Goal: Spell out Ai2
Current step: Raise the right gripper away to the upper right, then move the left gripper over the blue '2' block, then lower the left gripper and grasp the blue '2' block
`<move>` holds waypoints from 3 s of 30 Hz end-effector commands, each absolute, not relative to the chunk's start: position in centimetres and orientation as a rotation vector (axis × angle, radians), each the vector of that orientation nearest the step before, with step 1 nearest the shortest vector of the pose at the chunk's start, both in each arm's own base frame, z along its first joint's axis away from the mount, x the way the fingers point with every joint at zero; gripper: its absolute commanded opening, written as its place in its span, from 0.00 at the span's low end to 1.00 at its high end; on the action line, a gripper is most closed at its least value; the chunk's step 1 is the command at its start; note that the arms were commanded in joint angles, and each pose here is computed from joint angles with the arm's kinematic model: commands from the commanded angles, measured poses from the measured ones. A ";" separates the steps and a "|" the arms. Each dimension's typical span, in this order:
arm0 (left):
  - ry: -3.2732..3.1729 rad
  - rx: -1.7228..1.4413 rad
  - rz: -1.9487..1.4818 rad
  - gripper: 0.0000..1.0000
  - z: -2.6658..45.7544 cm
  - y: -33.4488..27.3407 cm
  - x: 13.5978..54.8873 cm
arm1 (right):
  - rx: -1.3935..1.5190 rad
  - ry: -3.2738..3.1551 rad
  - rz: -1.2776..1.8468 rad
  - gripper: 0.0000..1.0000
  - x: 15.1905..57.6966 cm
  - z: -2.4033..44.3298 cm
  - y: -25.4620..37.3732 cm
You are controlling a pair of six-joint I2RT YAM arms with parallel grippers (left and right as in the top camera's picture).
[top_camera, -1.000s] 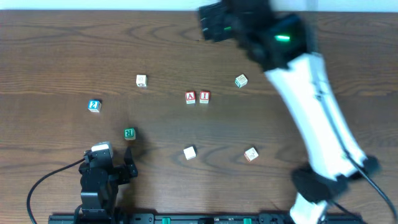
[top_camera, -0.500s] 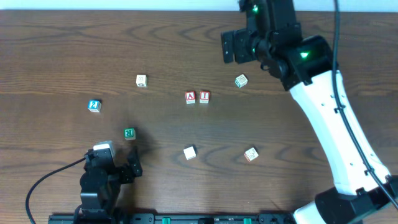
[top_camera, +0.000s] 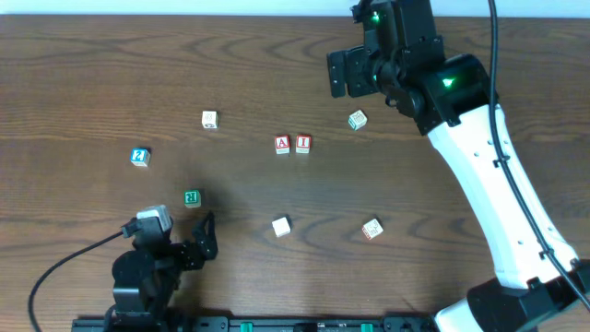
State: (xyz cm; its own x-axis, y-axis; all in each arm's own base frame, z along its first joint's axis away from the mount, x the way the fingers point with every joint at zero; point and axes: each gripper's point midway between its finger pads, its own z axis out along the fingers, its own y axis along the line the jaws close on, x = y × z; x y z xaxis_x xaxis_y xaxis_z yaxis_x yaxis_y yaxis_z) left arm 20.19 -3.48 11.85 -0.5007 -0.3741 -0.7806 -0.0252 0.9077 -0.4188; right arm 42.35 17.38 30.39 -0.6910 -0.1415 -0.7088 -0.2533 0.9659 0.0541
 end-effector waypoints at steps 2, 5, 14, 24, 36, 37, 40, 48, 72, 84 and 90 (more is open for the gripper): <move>2.108 -0.317 -0.213 0.95 14.6 -0.7 20.3 | -0.279 2.319 0.198 0.99 42.3 31.2 17.5; 2.200 -0.311 -0.074 0.96 15.4 0.7 20.8 | -0.279 2.320 0.197 0.99 42.3 31.2 17.4; 2.565 -0.188 0.250 0.95 16.8 3.8 24.7 | -0.274 2.341 0.163 0.99 42.5 30.8 16.0; 2.613 -0.517 0.235 0.95 16.5 13.4 26.6 | -0.181 2.361 0.158 0.99 43.5 30.6 12.5; 2.721 -0.295 0.103 0.95 10.8 15.4 30.3 | -0.168 2.334 0.162 0.99 44.1 31.1 12.3; 2.734 -0.262 0.060 0.95 10.2 15.1 30.7 | -0.168 2.333 0.162 0.99 44.1 31.1 12.3; 2.760 -0.196 -0.029 0.95 9.0 14.7 32.3 | -0.168 2.325 0.164 0.99 44.2 31.2 12.3; 2.792 0.161 0.028 0.95 9.2 13.2 36.3 | -0.166 2.313 0.166 0.99 44.4 31.5 12.4; 2.753 0.323 -0.022 0.95 7.5 10.7 39.0 | -0.177 2.335 0.173 0.99 44.0 31.0 12.6; 2.882 0.205 -0.076 0.95 2.8 10.9 38.3 | -0.183 2.343 0.184 0.99 43.8 30.9 12.7; 2.924 0.142 -0.087 0.93 1.6 10.9 37.9 | -0.183 2.342 0.184 0.99 43.8 31.0 12.7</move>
